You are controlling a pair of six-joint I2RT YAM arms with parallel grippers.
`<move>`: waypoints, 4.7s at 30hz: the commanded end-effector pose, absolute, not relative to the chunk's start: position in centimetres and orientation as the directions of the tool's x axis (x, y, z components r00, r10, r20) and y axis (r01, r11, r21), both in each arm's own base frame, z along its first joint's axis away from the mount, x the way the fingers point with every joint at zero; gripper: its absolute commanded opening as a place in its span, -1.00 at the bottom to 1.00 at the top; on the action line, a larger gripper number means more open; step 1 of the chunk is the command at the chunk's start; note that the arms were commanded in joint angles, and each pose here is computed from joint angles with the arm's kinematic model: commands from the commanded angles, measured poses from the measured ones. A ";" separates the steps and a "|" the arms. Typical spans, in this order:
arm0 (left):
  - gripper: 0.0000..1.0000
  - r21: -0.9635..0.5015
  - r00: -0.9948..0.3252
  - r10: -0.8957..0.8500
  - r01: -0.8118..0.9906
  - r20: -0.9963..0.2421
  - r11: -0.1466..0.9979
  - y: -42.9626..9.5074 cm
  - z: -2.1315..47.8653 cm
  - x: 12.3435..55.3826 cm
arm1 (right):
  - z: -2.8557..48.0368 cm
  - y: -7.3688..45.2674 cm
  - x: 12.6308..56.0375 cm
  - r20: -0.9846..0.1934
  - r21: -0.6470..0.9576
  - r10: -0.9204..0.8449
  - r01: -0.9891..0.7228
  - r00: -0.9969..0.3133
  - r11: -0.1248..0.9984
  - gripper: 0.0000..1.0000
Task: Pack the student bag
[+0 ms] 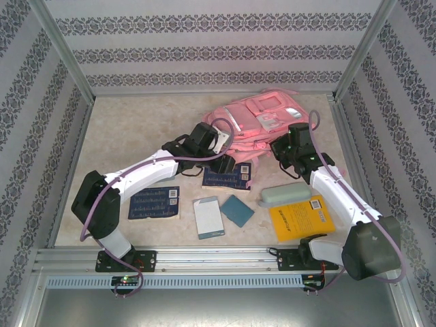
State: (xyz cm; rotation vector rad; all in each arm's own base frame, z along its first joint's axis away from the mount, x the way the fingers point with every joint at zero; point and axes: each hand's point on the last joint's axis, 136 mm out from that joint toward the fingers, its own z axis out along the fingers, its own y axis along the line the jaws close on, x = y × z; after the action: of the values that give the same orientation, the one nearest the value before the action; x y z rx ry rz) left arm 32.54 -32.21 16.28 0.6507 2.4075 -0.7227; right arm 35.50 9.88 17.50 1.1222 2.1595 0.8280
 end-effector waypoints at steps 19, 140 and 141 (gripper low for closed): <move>0.41 -0.469 -0.770 0.257 0.578 -0.584 0.668 -31.5 19.5 35.2 | 20.9 11.7 36.6 -0.243 0.799 0.802 0.356 -0.545 0.484 -1.00; -1.00 -0.620 -0.842 0.206 0.513 -0.498 0.594 -34.5 14.3 31.6 | 13.4 14.9 34.2 -0.061 0.843 0.883 0.449 -0.466 0.295 -0.75; -1.00 -0.621 -0.844 0.213 0.512 -0.492 0.593 -34.6 14.3 31.6 | 13.9 14.9 34.1 -0.089 0.840 0.876 0.437 -0.474 0.322 -0.84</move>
State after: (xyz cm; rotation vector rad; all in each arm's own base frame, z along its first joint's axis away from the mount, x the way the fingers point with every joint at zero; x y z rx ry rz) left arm 32.16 -33.76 13.29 0.5559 2.4697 -1.0839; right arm 32.43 14.92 10.07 1.3132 2.1225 1.0515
